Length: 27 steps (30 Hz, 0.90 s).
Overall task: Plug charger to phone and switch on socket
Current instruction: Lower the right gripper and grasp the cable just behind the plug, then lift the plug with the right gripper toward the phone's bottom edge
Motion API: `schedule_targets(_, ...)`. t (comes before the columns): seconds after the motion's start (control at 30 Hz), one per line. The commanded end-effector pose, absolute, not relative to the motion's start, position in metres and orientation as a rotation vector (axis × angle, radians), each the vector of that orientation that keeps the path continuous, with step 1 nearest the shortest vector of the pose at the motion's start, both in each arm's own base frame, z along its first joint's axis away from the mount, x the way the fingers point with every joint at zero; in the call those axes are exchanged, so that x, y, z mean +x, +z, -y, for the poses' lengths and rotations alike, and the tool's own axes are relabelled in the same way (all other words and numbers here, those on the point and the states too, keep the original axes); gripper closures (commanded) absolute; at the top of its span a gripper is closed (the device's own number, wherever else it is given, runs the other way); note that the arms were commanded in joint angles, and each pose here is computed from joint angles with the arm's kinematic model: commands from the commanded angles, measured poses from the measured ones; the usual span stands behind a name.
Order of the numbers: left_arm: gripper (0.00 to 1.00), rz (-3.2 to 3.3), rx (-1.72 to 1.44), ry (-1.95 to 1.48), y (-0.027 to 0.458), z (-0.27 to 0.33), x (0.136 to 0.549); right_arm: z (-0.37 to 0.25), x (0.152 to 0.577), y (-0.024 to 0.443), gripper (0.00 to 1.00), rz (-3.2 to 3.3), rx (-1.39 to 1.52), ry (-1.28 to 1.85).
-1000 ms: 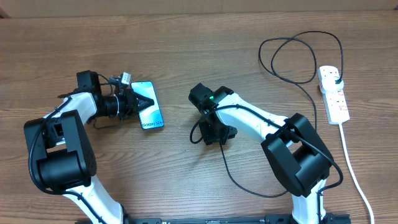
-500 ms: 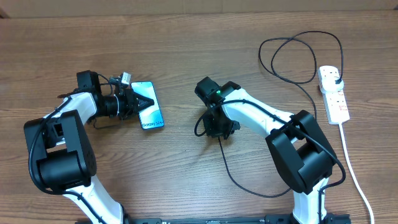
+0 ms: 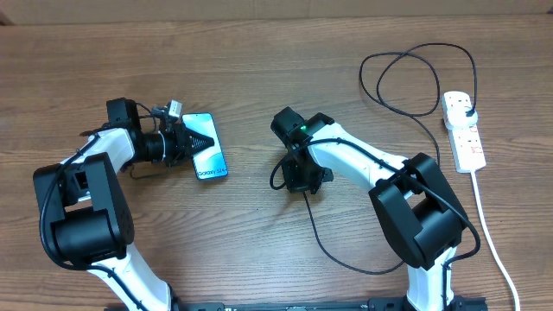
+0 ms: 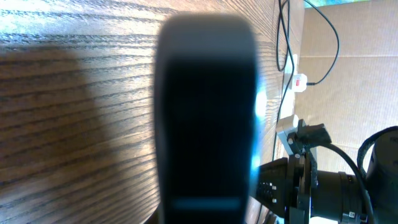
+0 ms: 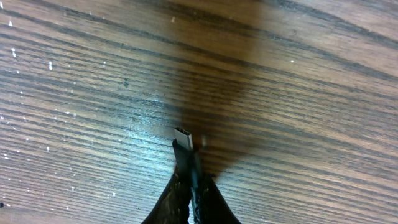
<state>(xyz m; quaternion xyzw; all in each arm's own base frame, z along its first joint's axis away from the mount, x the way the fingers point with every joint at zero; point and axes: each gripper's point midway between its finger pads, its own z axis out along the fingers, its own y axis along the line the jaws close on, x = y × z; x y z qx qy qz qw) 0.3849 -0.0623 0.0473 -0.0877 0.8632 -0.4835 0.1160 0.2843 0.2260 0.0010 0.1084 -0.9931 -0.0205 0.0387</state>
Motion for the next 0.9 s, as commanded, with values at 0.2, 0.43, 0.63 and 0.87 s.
schedule_targets(0.2,0.96,-2.485,-0.238,-1.435,0.064,0.063,0.388,-0.229,0.288,-0.003,0.96,3.046,0.323,-0.065)
schedule_targets(0.43,0.96,-2.468,-0.163,-1.402,0.063,0.063,0.39,-0.242,0.285,0.001,0.96,3.02,0.382,-0.187)
schedule_targets(0.63,0.96,-2.357,-0.107,-1.548,0.083,0.066,0.384,-0.267,0.286,0.041,0.96,3.031,0.487,-0.456)
schedule_targets(0.87,0.95,-1.973,0.023,-1.807,0.138,0.055,0.378,-0.294,0.268,0.117,0.96,2.986,0.65,-0.848)
